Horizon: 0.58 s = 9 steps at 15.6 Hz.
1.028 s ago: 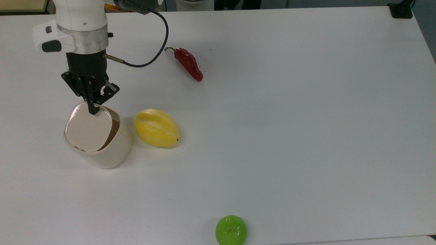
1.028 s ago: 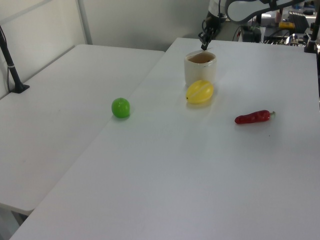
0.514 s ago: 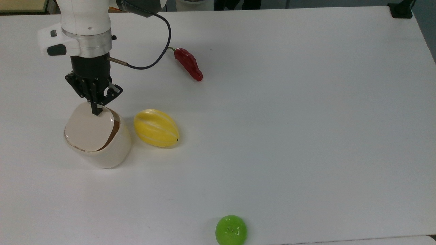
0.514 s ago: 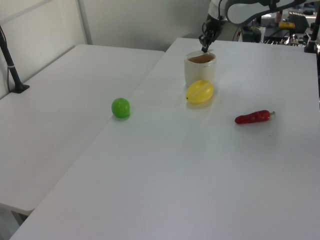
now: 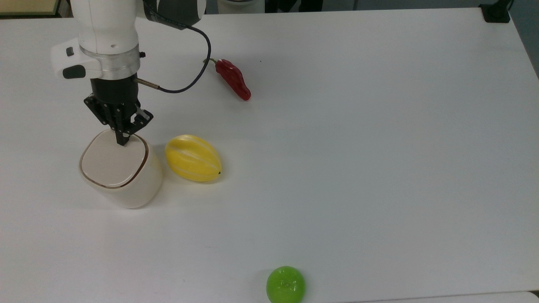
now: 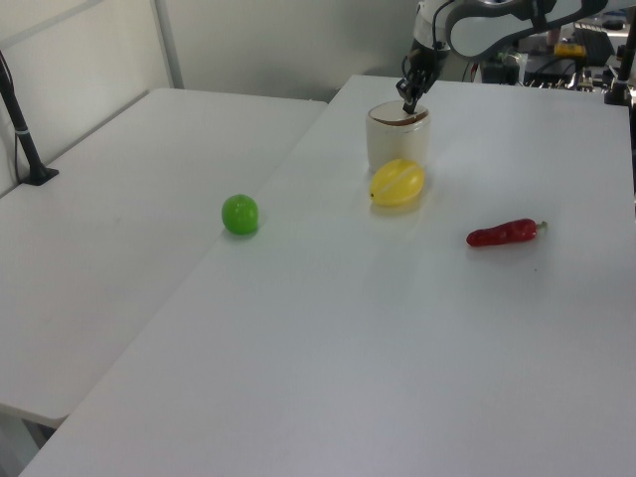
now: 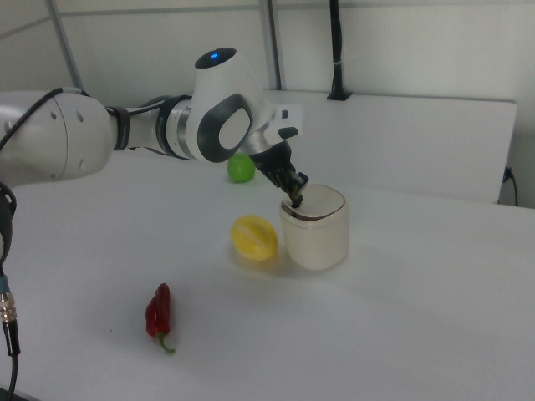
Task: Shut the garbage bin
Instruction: 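Press the lid down onto the bin rim with the gripper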
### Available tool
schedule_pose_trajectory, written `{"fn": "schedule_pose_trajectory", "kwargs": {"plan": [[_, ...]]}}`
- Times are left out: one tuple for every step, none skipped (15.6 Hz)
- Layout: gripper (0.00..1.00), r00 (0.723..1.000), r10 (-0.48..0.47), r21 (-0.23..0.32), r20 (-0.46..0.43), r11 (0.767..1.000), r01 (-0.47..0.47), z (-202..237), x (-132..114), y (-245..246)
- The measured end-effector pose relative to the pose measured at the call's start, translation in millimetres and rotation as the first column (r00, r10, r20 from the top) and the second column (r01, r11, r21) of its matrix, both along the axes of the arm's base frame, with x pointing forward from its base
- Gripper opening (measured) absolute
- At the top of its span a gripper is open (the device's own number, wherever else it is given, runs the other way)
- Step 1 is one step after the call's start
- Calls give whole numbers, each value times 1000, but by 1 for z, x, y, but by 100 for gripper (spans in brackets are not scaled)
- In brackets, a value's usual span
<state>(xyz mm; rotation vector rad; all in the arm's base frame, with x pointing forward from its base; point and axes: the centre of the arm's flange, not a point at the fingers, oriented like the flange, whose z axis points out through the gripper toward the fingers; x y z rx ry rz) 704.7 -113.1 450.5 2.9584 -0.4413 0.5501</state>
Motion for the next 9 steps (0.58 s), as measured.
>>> {"fn": "schedule_pose_trajectory", "kwargs": {"plan": [[1,1000,0,0,-3,1000,0,-2,0,0],[1,1000,0,1,-6,1000,0,-4,1,0],[1,1000,0,2,-10,1000,0,-7,1,0],[1,1000,0,2,-13,1000,0,-9,1,0],[1,1000,0,2,-14,1000,0,-10,1,0],[1,1000,0,2,-15,1000,0,-10,1,0],[1,1000,1,2,-15,1000,-1,-11,2,0],[1,1000,1,2,-15,1000,-1,-11,2,0],[1,1000,1,2,-16,1000,-1,-12,2,0]]}}
